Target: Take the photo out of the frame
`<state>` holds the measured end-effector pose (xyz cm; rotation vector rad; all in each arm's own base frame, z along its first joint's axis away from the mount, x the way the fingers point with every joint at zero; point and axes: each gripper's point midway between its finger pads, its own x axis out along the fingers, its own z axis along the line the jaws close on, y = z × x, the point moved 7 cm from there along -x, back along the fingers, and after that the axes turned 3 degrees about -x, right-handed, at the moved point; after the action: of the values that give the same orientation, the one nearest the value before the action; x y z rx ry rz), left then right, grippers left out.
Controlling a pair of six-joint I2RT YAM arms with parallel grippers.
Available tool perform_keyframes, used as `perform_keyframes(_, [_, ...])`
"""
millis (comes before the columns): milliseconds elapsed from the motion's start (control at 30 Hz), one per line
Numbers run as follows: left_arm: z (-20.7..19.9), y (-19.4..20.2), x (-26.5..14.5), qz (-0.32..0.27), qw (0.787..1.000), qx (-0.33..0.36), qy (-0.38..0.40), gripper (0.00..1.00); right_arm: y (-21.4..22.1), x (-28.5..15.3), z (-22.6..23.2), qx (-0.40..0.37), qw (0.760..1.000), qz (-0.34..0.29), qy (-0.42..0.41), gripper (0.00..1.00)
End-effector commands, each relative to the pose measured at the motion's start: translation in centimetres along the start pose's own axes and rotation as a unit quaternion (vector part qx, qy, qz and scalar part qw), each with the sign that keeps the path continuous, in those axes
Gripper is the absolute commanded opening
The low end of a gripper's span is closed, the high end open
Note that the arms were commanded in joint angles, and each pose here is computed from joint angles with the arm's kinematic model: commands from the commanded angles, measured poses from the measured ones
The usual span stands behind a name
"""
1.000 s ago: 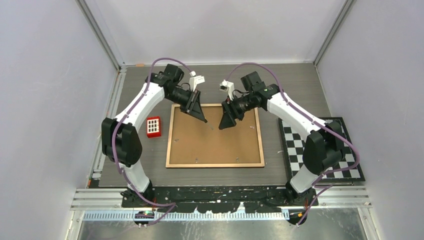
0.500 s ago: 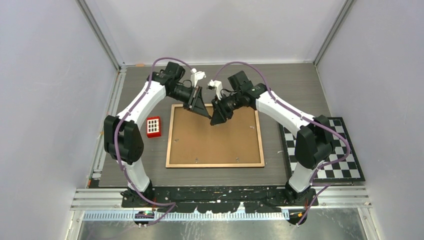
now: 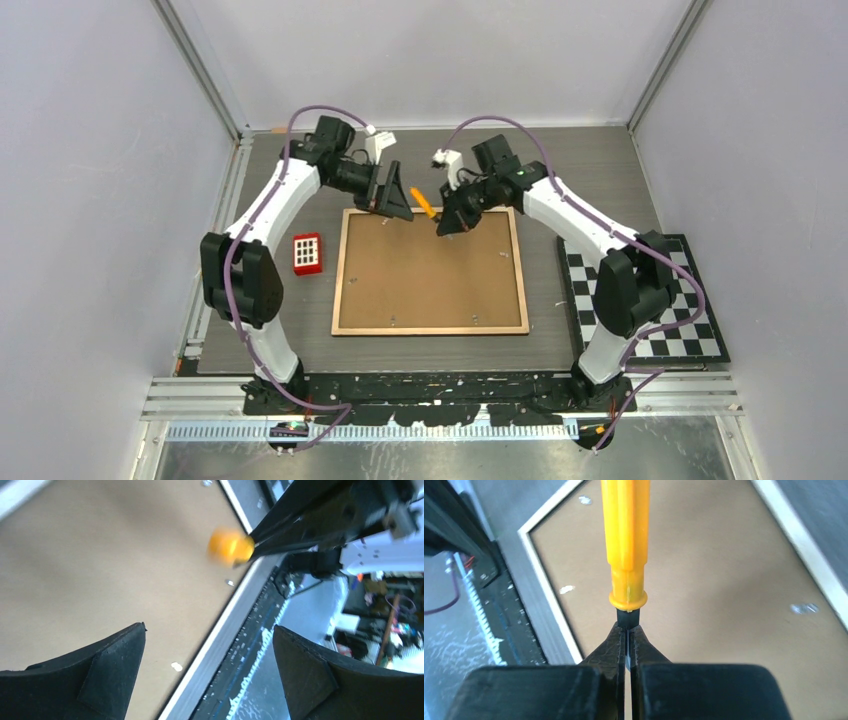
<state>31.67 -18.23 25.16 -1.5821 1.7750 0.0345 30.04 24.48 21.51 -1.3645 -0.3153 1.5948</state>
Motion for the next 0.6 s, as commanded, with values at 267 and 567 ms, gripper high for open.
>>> perform_keyframes(267, [2.3, -1.9, -5.6, -0.086, 0.985, 0.057, -0.137, 1.0, 4.8, -10.9, -15.8, 0.206, 0.93, 0.034, 0.301, 0.0])
perform_keyframes(567, [3.3, -1.2, -7.1, -0.078, 0.967, 0.081, -0.227, 1.0, 11.7, -15.7, -24.2, 0.315, 0.853, 0.114, 0.401, 0.0])
